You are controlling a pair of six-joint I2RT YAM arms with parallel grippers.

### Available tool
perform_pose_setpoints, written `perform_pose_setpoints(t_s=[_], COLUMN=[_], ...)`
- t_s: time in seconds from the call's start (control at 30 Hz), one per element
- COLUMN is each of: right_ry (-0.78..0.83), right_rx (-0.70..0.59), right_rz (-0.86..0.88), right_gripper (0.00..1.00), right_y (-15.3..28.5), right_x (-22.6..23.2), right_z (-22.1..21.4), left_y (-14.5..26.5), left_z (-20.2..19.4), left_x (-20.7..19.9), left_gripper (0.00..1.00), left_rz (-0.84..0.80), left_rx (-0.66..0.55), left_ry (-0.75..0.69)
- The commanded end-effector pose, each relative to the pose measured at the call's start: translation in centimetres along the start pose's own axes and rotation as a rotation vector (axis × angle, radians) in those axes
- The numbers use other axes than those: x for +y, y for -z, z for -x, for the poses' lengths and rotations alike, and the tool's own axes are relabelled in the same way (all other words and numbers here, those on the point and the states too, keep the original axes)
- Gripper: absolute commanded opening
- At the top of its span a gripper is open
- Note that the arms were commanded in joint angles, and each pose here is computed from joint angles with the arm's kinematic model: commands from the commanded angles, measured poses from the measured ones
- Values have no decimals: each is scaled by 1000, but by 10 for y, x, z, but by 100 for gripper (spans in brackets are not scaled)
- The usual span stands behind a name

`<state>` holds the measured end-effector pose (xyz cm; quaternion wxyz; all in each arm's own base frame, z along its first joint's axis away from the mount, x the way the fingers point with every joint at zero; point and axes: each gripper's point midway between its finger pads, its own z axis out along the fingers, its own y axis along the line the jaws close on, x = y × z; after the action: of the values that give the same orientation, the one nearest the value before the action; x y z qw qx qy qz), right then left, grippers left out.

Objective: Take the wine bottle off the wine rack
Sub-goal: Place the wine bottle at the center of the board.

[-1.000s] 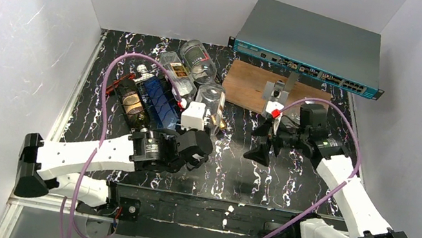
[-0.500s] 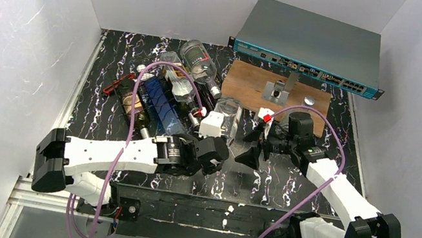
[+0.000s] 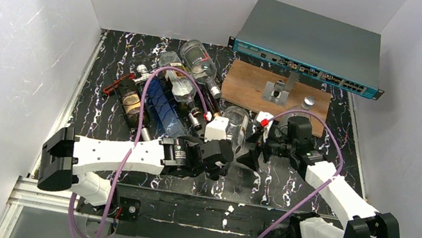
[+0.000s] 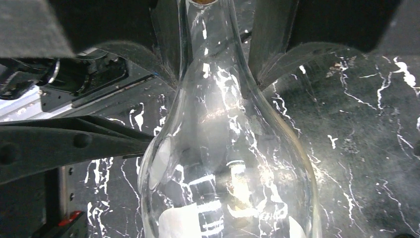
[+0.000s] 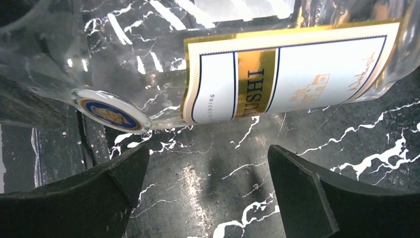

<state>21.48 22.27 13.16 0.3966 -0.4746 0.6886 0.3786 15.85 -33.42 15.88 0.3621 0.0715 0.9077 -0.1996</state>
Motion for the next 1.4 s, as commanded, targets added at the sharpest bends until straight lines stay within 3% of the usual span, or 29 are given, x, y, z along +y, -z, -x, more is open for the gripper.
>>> perform_pose_setpoints(t_s=[0.0, 0.3, 0.87, 1.37], right_ry=[41, 33, 132, 151], right_rx=[18, 23, 119, 109], right_rz=[-26, -41, 35, 60], right_gripper=[100, 100, 100, 100], right_y=[3, 6, 30, 30], right_x=[-1, -2, 20, 22], right_z=[-7, -5, -8, 0], left_y=[21, 19, 22, 22], left_z=[66, 51, 50, 48], left_x=[-45, -57, -51, -69], left_gripper=[0, 0, 0, 0], left_rz=[-137, -179, -214, -251], left_rx=[-202, -112, 66, 250], left_ry=[194, 334, 806, 1130])
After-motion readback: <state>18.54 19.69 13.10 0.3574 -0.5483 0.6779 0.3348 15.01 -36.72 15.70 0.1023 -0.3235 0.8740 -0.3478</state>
